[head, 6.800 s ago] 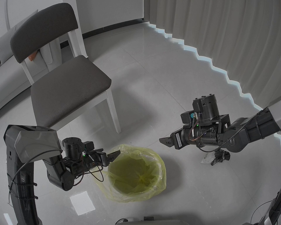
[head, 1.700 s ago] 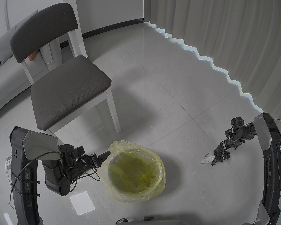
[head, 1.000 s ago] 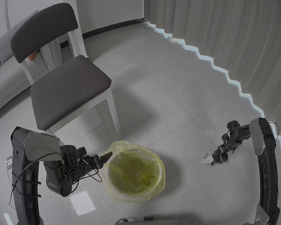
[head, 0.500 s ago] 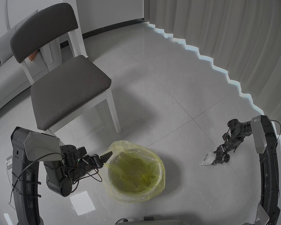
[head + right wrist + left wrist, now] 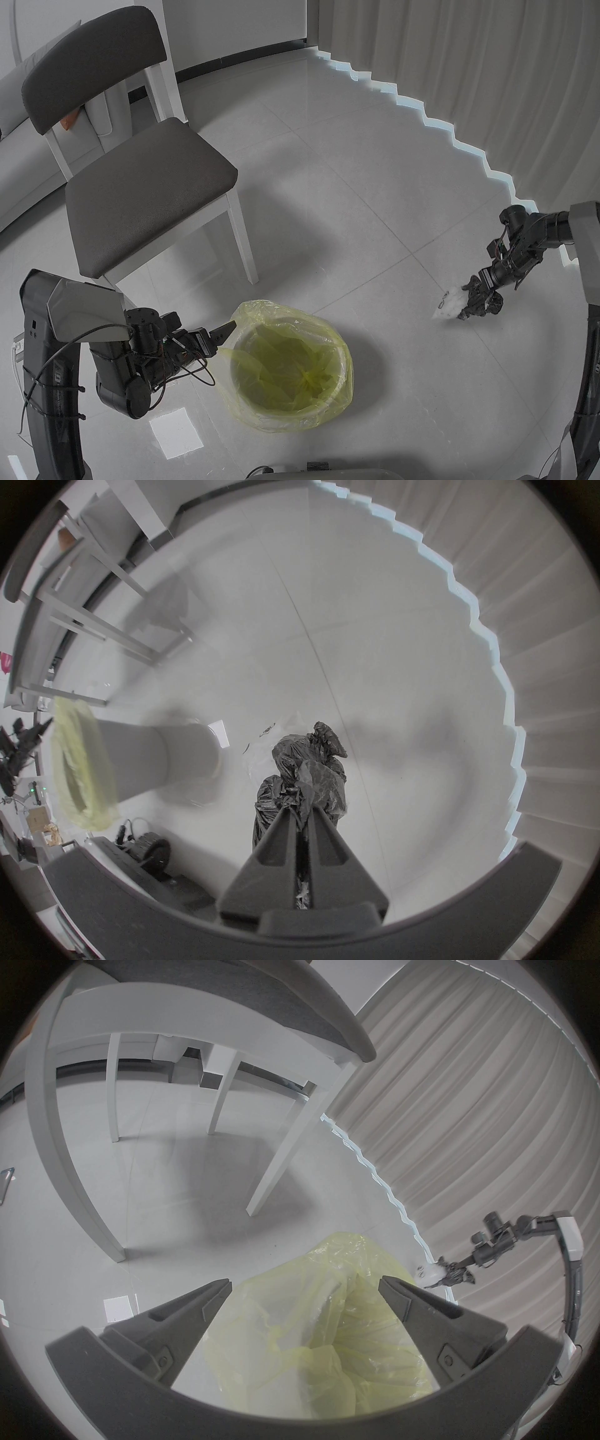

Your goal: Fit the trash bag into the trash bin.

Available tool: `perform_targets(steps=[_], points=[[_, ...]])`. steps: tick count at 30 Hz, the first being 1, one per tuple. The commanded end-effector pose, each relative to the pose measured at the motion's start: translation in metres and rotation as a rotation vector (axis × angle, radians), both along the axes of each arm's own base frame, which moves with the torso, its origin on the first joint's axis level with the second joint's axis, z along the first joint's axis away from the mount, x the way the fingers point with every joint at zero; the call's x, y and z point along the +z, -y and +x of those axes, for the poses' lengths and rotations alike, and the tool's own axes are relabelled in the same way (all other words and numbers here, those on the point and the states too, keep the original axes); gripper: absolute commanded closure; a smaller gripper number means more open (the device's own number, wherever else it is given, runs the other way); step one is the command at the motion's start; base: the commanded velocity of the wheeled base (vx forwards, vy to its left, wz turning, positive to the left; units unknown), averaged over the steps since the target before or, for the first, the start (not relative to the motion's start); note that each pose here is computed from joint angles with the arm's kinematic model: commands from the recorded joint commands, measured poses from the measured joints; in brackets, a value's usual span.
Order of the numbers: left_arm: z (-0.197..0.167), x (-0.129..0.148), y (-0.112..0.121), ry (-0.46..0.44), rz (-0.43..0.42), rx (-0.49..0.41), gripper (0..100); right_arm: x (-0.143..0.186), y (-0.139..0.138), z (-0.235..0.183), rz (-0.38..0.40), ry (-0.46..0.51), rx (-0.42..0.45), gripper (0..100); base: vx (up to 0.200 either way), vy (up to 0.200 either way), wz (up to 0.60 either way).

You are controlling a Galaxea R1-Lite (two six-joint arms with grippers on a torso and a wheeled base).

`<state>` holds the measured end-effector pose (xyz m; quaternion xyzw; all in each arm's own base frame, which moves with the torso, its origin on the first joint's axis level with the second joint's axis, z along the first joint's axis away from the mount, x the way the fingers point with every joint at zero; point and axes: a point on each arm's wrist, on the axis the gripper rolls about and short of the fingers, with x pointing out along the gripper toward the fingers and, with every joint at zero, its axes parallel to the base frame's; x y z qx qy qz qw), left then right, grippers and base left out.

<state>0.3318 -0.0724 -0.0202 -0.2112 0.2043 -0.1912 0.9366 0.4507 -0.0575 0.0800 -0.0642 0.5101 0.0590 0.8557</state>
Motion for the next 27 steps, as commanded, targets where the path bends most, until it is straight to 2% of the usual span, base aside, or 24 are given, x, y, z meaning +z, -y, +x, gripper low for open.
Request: perform_targets(steps=[1, 2, 3, 4, 7, 8, 9, 10, 11, 14, 19, 22, 27], points=[[0.001, 0.000, -0.007, -0.003, -0.025, 0.030, 0, 0.120, -0.085, -0.063, 0.062, 0.211, 0.146, 100, 0.000, 0.000, 0.00], [0.001, 0.000, -0.007, -0.003, -0.027, 0.032, 0, 0.129, -0.098, -0.071, 0.067, 0.230, 0.178, 100, 0.000, 0.000, 0.00], [0.001, 0.000, -0.007, -0.003, -0.027, 0.032, 0, 0.129, -0.098, -0.071, 0.067, 0.230, 0.178, 100, 0.000, 0.000, 0.00], [0.001, 0.004, -0.008, 0.007, -0.027, 0.044, 0, 0.147, -0.129, -0.092, 0.084, 0.270, 0.259, 100, 0.000, 0.000, 0.00], [0.001, 0.008, -0.009, 0.022, -0.023, 0.059, 0, 0.169, -0.169, -0.119, 0.119, 0.322, 0.359, 100, 0.000, 0.000, 0.00], [0.001, 0.008, -0.009, 0.022, -0.023, 0.059, 0, 0.170, -0.171, -0.121, 0.121, 0.325, 0.364, 100, 0.000, 0.000, 0.00], [0.001, 0.013, -0.009, 0.037, -0.022, 0.068, 0, 0.181, -0.195, -0.138, 0.152, 0.347, 0.432, 100, 0.000, 0.000, 0.00], [0.001, 0.013, -0.009, 0.037, -0.022, 0.068, 0, 0.181, -0.195, -0.138, 0.152, 0.347, 0.432, 100, 0.000, 0.000, 0.00], [0.001, 0.017, -0.009, 0.047, -0.022, 0.075, 0, 0.188, -0.219, -0.156, 0.179, 0.361, 0.510, 100, 0.000, 0.000, 0.00], [-0.001, 0.018, -0.009, 0.044, -0.018, 0.079, 0, 0.190, -0.247, -0.174, 0.201, 0.358, 0.594, 100, 0.000, 0.000, 0.00], [-0.006, 0.016, -0.010, 0.027, -0.005, 0.089, 0, 0.179, -0.270, -0.184, 0.177, 0.325, 0.645, 100, 0.000, 0.000, 0.00], [-0.009, 0.023, -0.010, 0.040, -0.006, 0.088, 0, 0.145, -0.292, -0.185, 0.140, 0.227, 0.690, 100, 0.000, 0.000, 0.00], [-0.010, 0.036, -0.011, 0.078, -0.013, 0.090, 0, 0.109, -0.315, -0.181, 0.109, 0.162, 0.724, 100, 0.000, 0.000, 0.00]])
